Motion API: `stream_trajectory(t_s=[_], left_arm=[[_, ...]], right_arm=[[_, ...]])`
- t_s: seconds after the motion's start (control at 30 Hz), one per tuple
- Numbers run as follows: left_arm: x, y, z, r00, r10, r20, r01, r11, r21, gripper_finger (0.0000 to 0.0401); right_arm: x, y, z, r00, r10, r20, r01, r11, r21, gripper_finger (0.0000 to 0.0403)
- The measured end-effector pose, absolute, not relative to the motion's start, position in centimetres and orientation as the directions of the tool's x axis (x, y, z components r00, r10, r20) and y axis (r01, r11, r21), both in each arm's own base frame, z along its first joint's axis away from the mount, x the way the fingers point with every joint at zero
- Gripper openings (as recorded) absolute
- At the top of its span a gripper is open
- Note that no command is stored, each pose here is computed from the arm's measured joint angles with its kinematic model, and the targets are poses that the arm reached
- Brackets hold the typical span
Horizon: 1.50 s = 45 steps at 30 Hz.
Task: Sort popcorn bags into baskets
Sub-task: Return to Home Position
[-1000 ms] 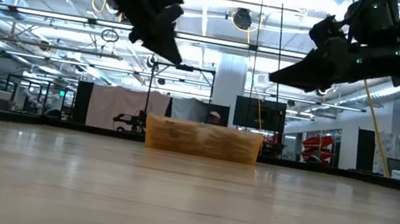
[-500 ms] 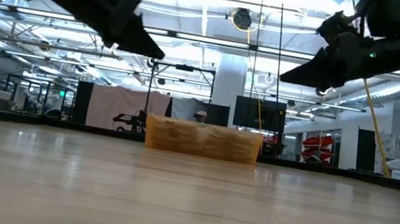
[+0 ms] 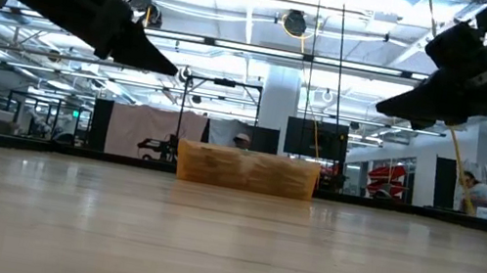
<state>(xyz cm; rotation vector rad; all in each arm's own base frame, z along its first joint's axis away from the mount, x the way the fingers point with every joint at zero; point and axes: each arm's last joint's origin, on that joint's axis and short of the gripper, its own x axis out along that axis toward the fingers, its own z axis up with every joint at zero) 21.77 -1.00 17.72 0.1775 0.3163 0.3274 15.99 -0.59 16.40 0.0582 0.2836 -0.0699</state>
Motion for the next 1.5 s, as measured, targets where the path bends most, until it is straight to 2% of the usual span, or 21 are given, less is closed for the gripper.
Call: stream_trajectory(t_s=[0.17, 0.37, 0.57, 0.7, 1.23, 1.5], left_arm=[[21.8, -0.9, 17.7, 0.895, 0.346, -0.281, -0.303, 0.935, 0.186, 0.0032], [21.6, -1.3, 17.3, 0.891, 0.328, -0.315, -0.283, 0.942, 0.181, 0.0005], [21.6, -2.0, 17.4, 0.904, 0.301, -0.303, -0.259, 0.950, 0.173, 0.0004], [21.6, -2.6, 17.5, 0.914, 0.276, -0.297, -0.231, 0.957, 0.177, 0.0005], [21.5, -3.2, 17.4, 0.917, 0.256, -0.306, -0.206, 0.960, 0.188, 0.0002], [19.4, -2.8, 16.4, 0.923, 0.256, -0.286, -0.221, 0.964, 0.149, 0.0002]], right_arm=[[15.0, -0.5, 15.9, 0.955, -0.059, -0.291, 0.075, 0.996, 0.045, 0.0000], [14.2, -0.5, 16.1, 0.953, -0.055, -0.298, 0.075, 0.996, 0.055, 0.0000], [13.5, -0.5, 14.9, 0.971, -0.056, -0.234, 0.078, 0.993, 0.088, 0.0000], [13.5, -0.5, 15.5, 0.989, -0.056, -0.137, 0.070, 0.992, 0.102, 0.0000], [12.4, 1.0, 15.5, 0.988, 0.000, -0.157, 0.015, 0.995, 0.095, 0.0000], [11.3, 1.6, 16.1, 0.994, 0.058, -0.092, -0.055, 0.998, 0.040, 0.0000]])
